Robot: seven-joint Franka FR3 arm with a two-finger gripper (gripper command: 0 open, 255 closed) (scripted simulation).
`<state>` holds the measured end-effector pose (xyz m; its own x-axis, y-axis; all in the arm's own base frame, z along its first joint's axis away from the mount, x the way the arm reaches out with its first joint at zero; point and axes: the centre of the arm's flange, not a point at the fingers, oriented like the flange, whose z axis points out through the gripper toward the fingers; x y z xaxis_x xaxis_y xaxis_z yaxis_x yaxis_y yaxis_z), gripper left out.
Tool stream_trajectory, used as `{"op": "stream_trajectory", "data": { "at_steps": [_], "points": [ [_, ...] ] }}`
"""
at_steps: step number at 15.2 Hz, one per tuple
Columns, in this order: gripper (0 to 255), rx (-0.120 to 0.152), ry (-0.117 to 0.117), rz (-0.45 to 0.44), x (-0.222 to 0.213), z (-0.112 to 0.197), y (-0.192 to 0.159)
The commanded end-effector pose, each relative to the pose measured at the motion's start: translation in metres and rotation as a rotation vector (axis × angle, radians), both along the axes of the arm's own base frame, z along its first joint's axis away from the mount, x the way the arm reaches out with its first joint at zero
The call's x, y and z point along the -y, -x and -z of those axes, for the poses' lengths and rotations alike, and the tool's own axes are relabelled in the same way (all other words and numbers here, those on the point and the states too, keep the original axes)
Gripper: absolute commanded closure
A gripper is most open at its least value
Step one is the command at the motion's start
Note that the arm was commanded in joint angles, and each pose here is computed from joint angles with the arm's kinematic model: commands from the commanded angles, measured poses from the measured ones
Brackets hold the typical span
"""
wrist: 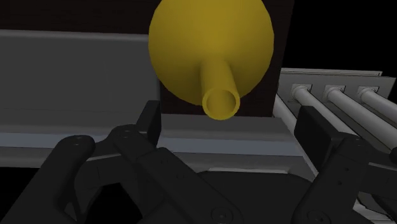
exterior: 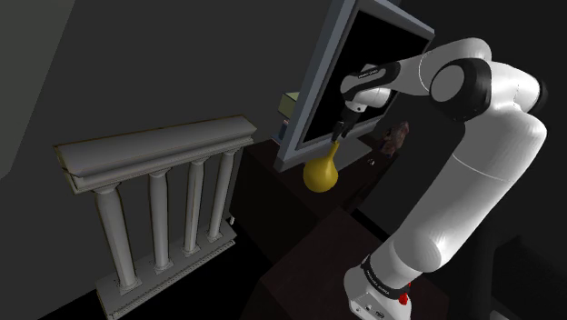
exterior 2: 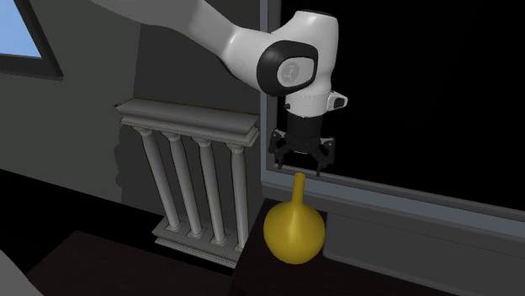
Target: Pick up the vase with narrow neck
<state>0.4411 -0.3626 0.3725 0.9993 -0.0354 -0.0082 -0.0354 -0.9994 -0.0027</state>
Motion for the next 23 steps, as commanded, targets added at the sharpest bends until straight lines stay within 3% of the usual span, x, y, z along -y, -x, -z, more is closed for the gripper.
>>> {"op": "stream_trajectory", "data": {
  "at_steps": [1,7,8,17,23],
  "points": [
    [0,0.0,-0.001,0.0,0.004,0.013,0.002],
    [0,0.0,-0.001,0.0,0.004,0.037,0.002],
    [255,0.0,-0.001,0.0,0.004,0.038,0.002],
    [255,0.0,-0.001,0.0,0.004,0.037,0.002],
    [255,0.0,-0.001,0.0,0.004,0.006,0.002]
  ]
}}
